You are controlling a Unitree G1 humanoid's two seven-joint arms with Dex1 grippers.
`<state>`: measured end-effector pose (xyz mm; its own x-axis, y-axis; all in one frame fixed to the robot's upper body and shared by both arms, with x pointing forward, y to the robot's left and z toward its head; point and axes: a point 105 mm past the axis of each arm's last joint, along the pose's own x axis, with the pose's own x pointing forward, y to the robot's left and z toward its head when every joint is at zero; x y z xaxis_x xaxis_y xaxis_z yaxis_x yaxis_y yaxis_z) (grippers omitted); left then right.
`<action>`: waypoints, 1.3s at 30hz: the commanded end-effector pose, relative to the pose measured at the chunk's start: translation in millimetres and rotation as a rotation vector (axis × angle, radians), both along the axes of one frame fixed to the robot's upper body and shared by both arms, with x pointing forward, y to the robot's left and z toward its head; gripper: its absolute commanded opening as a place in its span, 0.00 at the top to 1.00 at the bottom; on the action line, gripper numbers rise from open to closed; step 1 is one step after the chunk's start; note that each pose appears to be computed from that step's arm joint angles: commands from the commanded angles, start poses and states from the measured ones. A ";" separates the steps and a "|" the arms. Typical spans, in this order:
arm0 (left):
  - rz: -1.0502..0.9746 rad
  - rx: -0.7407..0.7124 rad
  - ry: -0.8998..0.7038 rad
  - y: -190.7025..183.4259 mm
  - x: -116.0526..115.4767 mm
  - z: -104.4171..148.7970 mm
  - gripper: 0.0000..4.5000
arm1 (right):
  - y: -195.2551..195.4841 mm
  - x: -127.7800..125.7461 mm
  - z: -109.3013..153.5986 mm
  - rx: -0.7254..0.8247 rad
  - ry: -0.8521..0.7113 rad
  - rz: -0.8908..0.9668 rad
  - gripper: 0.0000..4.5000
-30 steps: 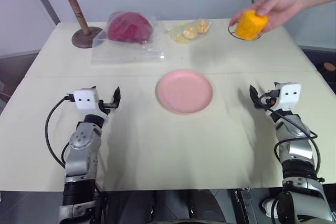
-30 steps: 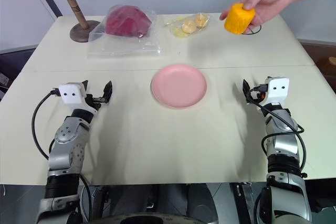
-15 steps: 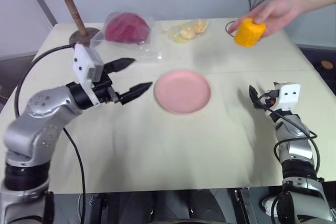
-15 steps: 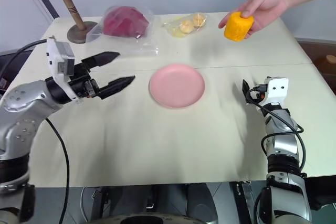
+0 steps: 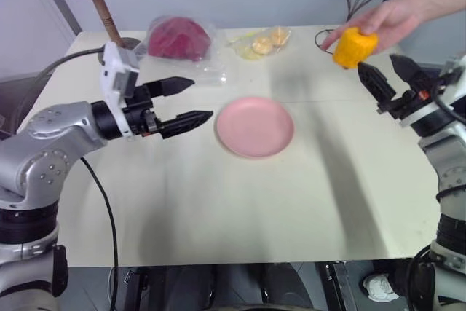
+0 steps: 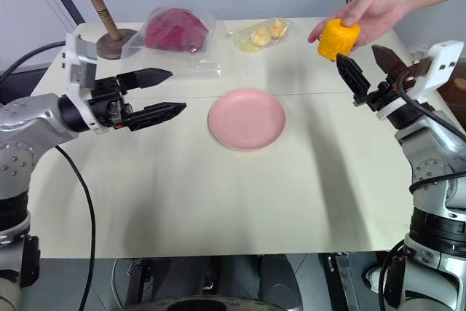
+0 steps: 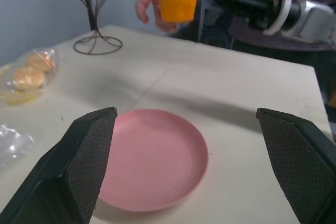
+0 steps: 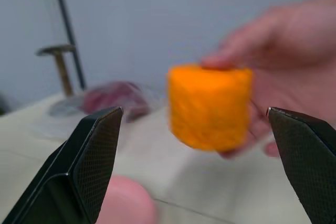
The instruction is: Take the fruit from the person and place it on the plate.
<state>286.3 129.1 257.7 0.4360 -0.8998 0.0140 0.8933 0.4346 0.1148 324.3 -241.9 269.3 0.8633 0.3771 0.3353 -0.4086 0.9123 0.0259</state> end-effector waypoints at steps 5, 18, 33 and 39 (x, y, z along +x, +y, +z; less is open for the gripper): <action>-0.003 -0.011 -0.052 -1.4 -3.8 7.6 0.01 | 14.0 5.0 22.7 0.040 -0.060 0.022 0.00; 0.064 -0.021 -0.071 5.3 -10.8 6.6 0.01 | 13.4 33.1 13.7 0.022 -0.036 0.022 0.00; 0.101 0.016 -0.036 10.9 -7.5 -7.6 0.00 | 47.1 28.7 5.3 -0.105 -0.006 0.127 0.45; 0.196 0.113 0.043 27.0 -2.9 -47.8 0.00 | 116.7 30.5 -48.9 -0.080 0.127 0.312 0.45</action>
